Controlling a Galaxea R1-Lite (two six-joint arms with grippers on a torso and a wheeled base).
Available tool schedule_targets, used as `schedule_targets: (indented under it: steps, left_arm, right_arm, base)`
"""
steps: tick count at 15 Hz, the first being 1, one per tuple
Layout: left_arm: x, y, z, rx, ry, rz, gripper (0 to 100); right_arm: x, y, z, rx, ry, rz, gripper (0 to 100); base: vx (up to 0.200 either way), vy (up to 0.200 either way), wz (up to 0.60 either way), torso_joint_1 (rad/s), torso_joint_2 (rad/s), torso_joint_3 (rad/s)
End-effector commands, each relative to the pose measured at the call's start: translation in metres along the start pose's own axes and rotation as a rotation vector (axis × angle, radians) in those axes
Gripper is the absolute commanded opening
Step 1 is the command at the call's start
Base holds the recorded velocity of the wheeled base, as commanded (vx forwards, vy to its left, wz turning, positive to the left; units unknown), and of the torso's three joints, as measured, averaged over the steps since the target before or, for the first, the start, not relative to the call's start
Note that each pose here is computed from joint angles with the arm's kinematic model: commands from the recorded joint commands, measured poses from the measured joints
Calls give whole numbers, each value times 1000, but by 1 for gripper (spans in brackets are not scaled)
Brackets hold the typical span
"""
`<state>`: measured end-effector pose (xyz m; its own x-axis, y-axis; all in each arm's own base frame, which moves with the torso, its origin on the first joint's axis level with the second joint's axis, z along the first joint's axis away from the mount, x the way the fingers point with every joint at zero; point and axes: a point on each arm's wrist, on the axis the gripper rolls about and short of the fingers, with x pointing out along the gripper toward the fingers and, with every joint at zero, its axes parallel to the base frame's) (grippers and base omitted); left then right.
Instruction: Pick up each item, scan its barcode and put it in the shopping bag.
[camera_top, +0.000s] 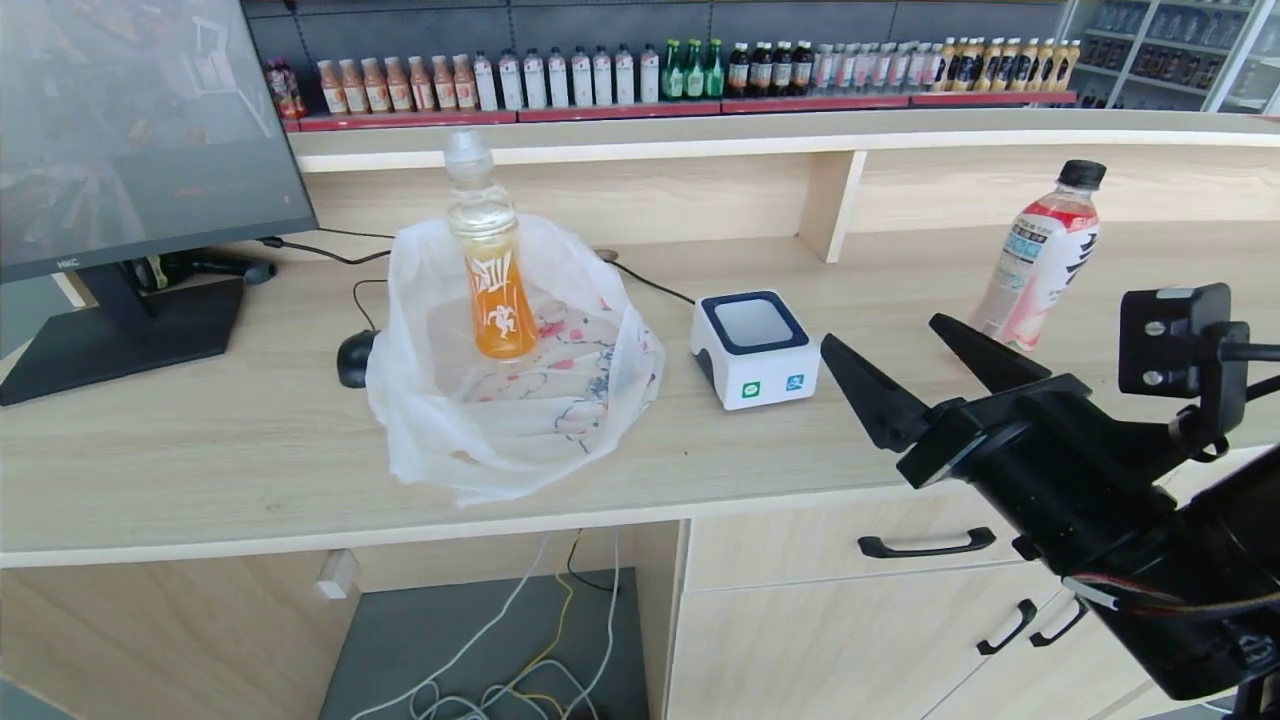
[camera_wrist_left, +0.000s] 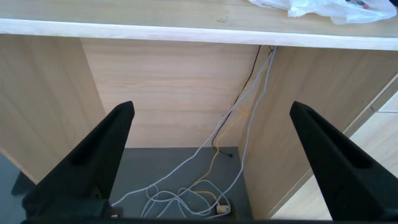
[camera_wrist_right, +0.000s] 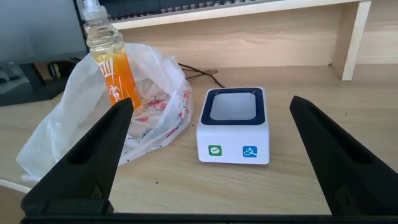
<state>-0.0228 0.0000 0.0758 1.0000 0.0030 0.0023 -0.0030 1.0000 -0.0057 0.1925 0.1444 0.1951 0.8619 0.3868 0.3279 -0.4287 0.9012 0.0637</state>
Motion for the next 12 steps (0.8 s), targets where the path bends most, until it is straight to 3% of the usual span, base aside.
schedule_targets:
  steps: [1, 12]
  left_arm:
    - [0, 0, 0, 0, -1, 0, 100]
    - [0, 0, 0, 0, -1, 0, 100]
  right_arm:
    - [1, -1, 3, -5, -12, -6, 100]
    - [3, -1, 3, -2, -18, -6, 100]
  base:
    - [0, -200, 0, 2, 2, -2]
    - [0, -200, 0, 3, 1, 1]
